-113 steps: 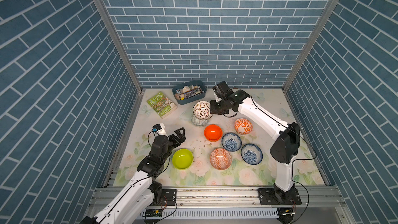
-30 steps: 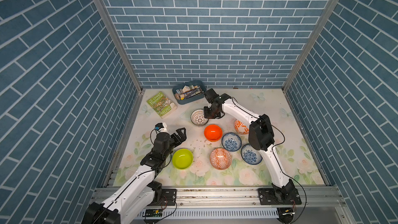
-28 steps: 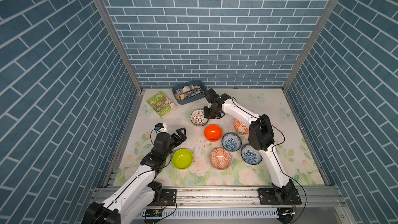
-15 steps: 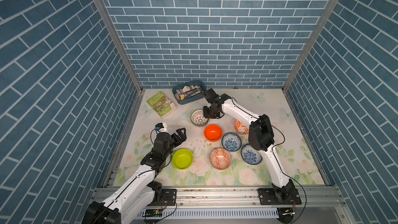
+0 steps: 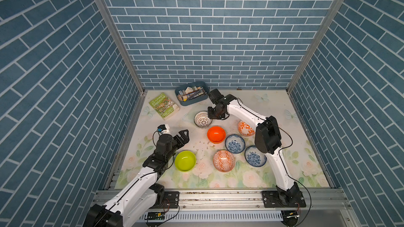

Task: Stack the bowls
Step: Place the bowl on the bowl, then pick up the bowl from the center of the board.

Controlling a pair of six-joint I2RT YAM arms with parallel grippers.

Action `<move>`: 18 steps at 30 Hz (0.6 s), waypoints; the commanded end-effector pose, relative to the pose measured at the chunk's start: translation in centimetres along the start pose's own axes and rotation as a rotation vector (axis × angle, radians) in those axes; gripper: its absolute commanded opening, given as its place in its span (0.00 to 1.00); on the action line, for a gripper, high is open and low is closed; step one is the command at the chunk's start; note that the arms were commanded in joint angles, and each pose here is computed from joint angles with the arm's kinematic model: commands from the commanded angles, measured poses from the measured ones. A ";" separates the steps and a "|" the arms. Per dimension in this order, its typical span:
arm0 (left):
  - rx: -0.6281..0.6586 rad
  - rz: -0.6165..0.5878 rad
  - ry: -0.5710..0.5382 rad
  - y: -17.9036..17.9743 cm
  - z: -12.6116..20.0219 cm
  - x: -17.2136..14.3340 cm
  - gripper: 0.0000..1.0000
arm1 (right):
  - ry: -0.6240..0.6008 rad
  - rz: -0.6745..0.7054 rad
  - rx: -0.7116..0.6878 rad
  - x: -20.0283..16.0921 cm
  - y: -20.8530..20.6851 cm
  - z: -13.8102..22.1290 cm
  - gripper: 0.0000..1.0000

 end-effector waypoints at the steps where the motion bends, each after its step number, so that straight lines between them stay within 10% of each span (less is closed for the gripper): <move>1: -0.027 -0.008 -0.017 -0.8 0.2 0.6 1.00 | -0.019 -0.011 -0.014 0.0 -0.3 1.6 0.25; 10: -0.027 -0.010 -0.017 -0.9 0.2 0.6 1.00 | -0.023 -0.014 -0.007 -0.4 -0.3 1.0 0.21; 18: -0.027 -0.011 -0.006 -0.9 0.1 0.5 1.00 | -0.187 -0.008 -0.005 0.6 -0.2 8.1 0.28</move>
Point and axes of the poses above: each gripper's point midway between its finger pads, its own z axis back along the fingers, its own y axis along the line the jaws close on, x = y × z, the point moved 6 cm from there along z, back along the fingers, and after that the axes turned 15 degrees about z, right-handed, at the moved point
